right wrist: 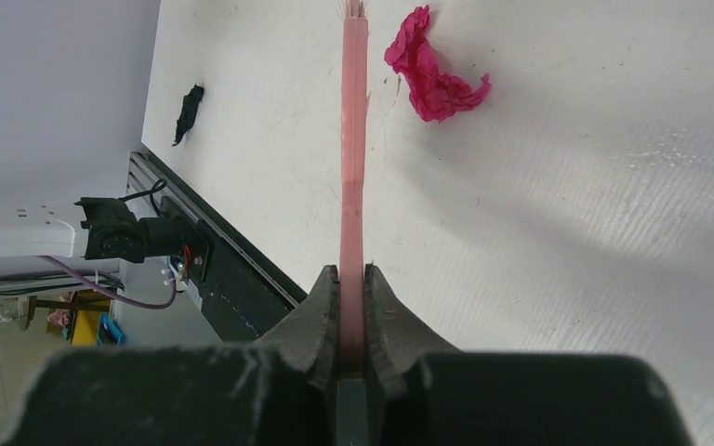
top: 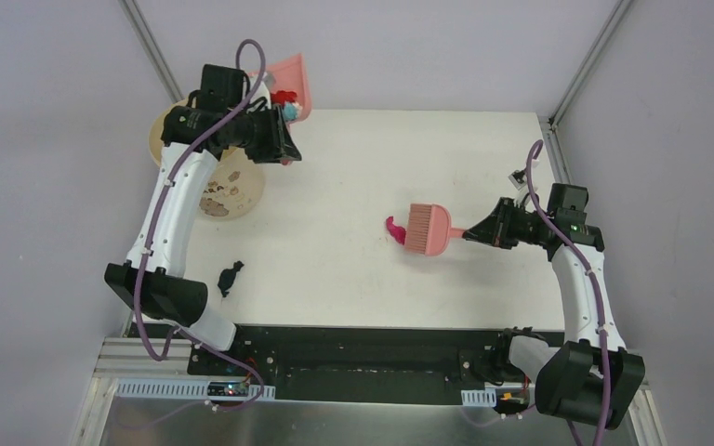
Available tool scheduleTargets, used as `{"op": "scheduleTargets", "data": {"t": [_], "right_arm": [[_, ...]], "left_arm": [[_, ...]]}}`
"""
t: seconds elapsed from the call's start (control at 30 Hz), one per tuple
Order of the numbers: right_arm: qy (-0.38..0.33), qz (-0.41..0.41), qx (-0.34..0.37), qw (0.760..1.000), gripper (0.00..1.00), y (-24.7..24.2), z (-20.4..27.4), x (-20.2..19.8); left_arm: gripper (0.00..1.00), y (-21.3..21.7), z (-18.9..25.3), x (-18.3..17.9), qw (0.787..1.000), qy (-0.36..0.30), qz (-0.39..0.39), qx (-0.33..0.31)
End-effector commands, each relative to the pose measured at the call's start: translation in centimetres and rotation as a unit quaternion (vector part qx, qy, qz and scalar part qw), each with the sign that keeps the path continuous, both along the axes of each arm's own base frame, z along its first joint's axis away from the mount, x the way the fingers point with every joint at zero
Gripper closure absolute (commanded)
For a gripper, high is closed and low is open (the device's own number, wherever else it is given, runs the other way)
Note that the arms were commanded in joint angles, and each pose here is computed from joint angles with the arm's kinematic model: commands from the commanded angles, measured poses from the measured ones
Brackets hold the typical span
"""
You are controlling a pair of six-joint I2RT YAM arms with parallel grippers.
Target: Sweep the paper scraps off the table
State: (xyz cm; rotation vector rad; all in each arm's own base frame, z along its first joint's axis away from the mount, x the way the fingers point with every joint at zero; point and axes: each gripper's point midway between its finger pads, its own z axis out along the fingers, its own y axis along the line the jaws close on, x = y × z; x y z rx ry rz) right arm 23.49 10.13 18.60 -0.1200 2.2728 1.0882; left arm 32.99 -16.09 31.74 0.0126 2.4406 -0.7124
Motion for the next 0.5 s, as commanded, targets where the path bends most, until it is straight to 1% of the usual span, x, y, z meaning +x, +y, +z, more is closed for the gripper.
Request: {"op": "scheduleTargets", "data": {"t": [0.0,0.07,0.13,0.2,0.27,0.3,0.33,0.37,0.47], "right_arm": [[-0.031,0.012,0.004,0.999,1.00,0.0,0.6,0.4],[-0.032,0.011,0.003,0.999,1.00,-0.1,0.6,0.5],[-0.031,0.012,0.002,0.999,1.00,-0.1,0.6,0.5],[-0.029,0.012,0.002,0.999,1.00,-0.1,0.5,0.5],[-0.028,0.012,0.001,1.000,1.00,-0.2,0.4,0.5],[-0.028,0.012,0.001,1.000,1.00,-0.2,0.4,0.5],[-0.028,0.013,0.001,1.000,1.00,-0.2,0.4,0.5],[-0.028,0.013,0.001,1.000,1.00,-0.1,0.4,0.5],[-0.029,0.015,0.001,0.999,1.00,-0.1,0.4,0.4]], "left_arm": [[1.00,1.4,3.5,2.4,0.995,-0.035,0.018,-0.092],[1.00,2.8,3.6,3.5,0.990,-0.025,0.035,-0.137],[1.00,4.1,3.9,4.4,0.980,-0.015,0.050,-0.193],[1.00,5.3,5.2,5.9,0.961,-0.033,0.045,-0.270],[1.00,6.8,7.1,7.3,0.932,-0.067,0.025,-0.355],[1.00,8.0,7.6,8.1,0.914,-0.075,0.030,-0.397],[1.00,9.1,8.6,8.9,0.885,-0.068,0.051,-0.458],[1.00,9.8,8.7,9.6,0.861,-0.075,0.063,-0.499],[1.00,11.0,9.9,10.4,0.777,-0.102,0.063,-0.618]]}}
